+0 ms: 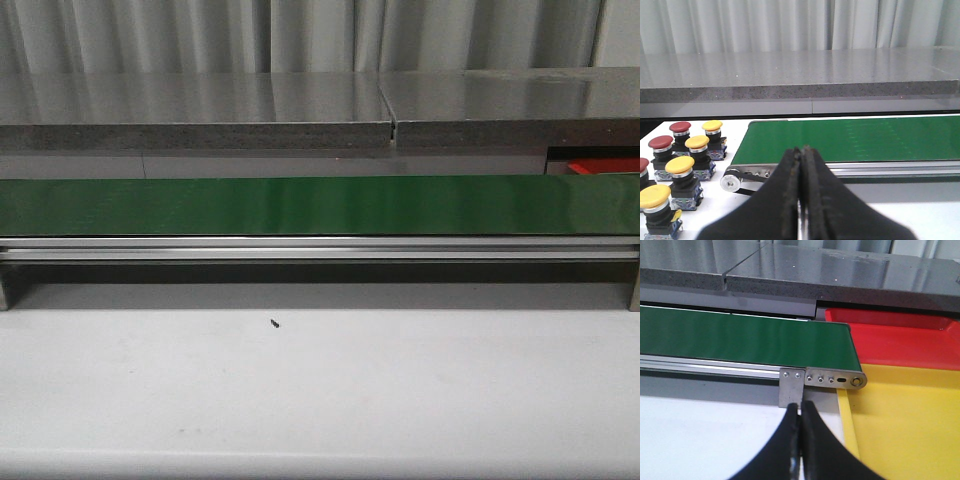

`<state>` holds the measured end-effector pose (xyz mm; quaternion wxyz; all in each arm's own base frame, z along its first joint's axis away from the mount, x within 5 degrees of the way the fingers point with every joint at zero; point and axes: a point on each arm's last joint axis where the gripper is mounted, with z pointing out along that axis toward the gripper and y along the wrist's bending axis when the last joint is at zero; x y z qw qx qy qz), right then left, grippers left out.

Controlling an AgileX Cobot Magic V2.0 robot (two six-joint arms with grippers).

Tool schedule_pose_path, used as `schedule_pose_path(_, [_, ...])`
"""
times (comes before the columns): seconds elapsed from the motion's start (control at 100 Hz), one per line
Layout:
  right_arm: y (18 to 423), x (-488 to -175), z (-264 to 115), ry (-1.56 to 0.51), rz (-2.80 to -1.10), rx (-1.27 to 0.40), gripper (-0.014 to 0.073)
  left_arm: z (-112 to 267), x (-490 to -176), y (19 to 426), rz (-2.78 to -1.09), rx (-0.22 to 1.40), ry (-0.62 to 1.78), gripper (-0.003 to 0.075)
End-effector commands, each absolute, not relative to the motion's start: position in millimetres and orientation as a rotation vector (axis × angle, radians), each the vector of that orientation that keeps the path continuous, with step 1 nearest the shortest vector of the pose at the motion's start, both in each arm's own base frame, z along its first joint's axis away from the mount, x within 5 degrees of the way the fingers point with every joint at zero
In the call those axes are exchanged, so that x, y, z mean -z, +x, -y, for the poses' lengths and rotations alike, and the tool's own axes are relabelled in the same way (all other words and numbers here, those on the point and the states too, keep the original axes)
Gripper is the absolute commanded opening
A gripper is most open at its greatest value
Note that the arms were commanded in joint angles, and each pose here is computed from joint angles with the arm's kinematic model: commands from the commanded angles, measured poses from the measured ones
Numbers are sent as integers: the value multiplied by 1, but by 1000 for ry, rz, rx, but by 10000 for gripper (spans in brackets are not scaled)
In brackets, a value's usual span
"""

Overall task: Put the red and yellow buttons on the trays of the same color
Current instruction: 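Move the left gripper down over a yellow-capped button on the table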

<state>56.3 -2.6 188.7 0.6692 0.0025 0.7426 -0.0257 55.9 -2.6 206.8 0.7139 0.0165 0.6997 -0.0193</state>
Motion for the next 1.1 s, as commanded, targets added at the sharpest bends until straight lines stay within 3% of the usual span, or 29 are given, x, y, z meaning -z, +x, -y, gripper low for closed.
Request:
schedule_pose_path(0.0, [55,-197,2,-6,-1579,63,-68,3,-214,53,-1438,56,35,-19])
schedule_pose_path(0.57, [55,-197,2,-6,-1579,63,-68,2,-221,51,-1471,55,26,-19])
schedule_pose_path(0.89, [55,-197,2,-6,-1579,63,-68,3,-280,55,-1522,130,-38,-19])
schedule_pose_path(1.09, [55,-197,2,-6,-1579,63,-68,5,-313,72,-1819,133,-53,-19])
